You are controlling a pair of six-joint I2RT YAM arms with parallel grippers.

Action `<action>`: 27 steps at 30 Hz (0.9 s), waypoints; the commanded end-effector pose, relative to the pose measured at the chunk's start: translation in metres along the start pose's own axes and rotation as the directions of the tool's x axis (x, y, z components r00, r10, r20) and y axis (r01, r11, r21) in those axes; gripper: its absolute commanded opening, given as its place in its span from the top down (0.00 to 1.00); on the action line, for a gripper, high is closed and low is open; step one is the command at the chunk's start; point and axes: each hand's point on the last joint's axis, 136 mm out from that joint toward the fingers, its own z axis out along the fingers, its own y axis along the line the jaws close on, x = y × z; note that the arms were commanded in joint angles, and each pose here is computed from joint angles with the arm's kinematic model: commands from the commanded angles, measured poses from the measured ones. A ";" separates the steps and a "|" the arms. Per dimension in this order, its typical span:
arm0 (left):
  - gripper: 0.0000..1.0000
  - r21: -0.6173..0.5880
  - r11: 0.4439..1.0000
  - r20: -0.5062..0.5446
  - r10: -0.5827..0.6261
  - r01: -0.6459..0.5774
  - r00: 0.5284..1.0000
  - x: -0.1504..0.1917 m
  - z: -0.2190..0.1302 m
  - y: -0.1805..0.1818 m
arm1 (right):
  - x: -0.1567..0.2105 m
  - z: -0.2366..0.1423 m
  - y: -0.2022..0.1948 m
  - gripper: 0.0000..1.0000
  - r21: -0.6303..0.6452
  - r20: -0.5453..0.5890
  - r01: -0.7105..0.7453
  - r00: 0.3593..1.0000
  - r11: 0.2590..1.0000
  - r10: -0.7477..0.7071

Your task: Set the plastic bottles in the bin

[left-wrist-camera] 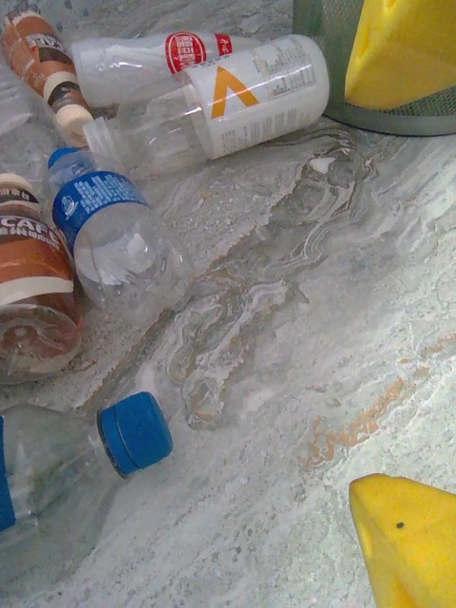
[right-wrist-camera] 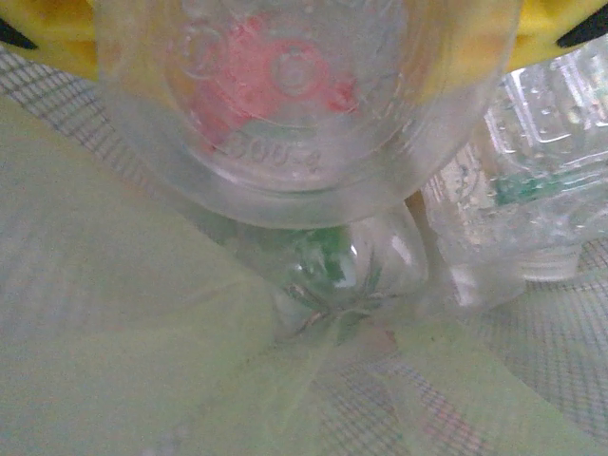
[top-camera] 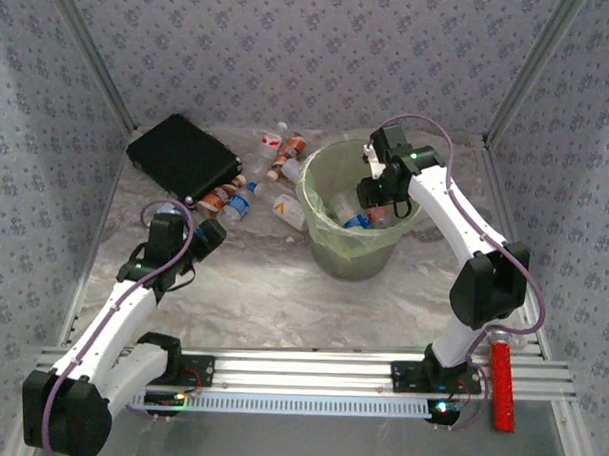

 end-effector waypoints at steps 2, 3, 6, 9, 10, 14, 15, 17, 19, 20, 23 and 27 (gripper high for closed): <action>0.02 -0.009 1.000 0.011 -0.013 0.013 1.000 -0.002 -0.002 0.004 | 0.008 0.009 0.000 0.44 0.016 -0.035 0.004 0.999 1.000 -0.003; 0.02 -0.011 1.000 0.011 -0.014 0.014 1.000 -0.002 -0.002 0.005 | 0.005 0.006 0.001 0.43 0.011 -0.022 0.002 1.000 1.000 -0.001; 0.02 -0.018 1.000 0.013 -0.018 0.018 1.000 -0.002 -0.003 0.008 | -0.001 -0.002 0.006 0.37 -0.005 0.003 0.002 1.000 1.000 -0.002; 0.01 -0.021 1.000 0.014 -0.023 0.023 1.000 -0.003 -0.003 0.009 | -0.008 -0.011 0.010 0.29 -0.006 0.023 0.014 1.000 1.000 -0.014; 0.01 -0.021 1.000 0.014 -0.023 0.023 1.000 -0.003 -0.003 0.009 | -0.010 -0.016 0.012 0.27 -0.008 0.034 0.020 0.999 1.000 -0.019; 0.00 -0.031 0.999 0.024 -0.025 0.026 0.999 -0.008 -0.006 0.012 | -0.019 -0.040 0.017 0.24 -0.021 0.086 0.032 0.996 0.999 -0.030; 0.00 -0.032 0.999 0.031 -0.028 0.029 0.999 -0.010 -0.007 0.013 | -0.021 -0.047 0.018 0.24 -0.025 0.104 0.035 0.994 0.999 -0.033; 0.00 -0.038 0.999 0.038 -0.033 0.035 0.999 -0.014 -0.008 0.015 | -0.024 -0.060 0.020 0.24 -0.034 0.135 0.036 0.990 0.999 -0.031; 0.00 -0.048 0.998 0.049 -0.048 0.051 0.998 -0.018 -0.008 0.019 | -0.027 -0.073 0.021 0.24 -0.044 0.164 0.036 0.986 0.998 -0.028; 0.00 -0.053 0.997 0.053 -0.057 0.060 0.997 -0.020 -0.008 0.021 | -0.028 -0.079 0.021 0.24 -0.052 0.177 0.036 0.984 0.998 -0.026; 0.00 -0.079 0.990 0.084 -0.111 0.118 0.990 -0.029 -0.007 0.031 | -0.030 -0.097 0.025 0.23 -0.102 0.220 0.031 0.975 0.994 -0.008; 0.00 -0.106 0.971 0.149 -0.197 0.214 0.969 -0.044 0.000 0.044 | -0.036 -0.117 0.029 0.23 -0.221 0.286 0.010 0.957 0.975 0.055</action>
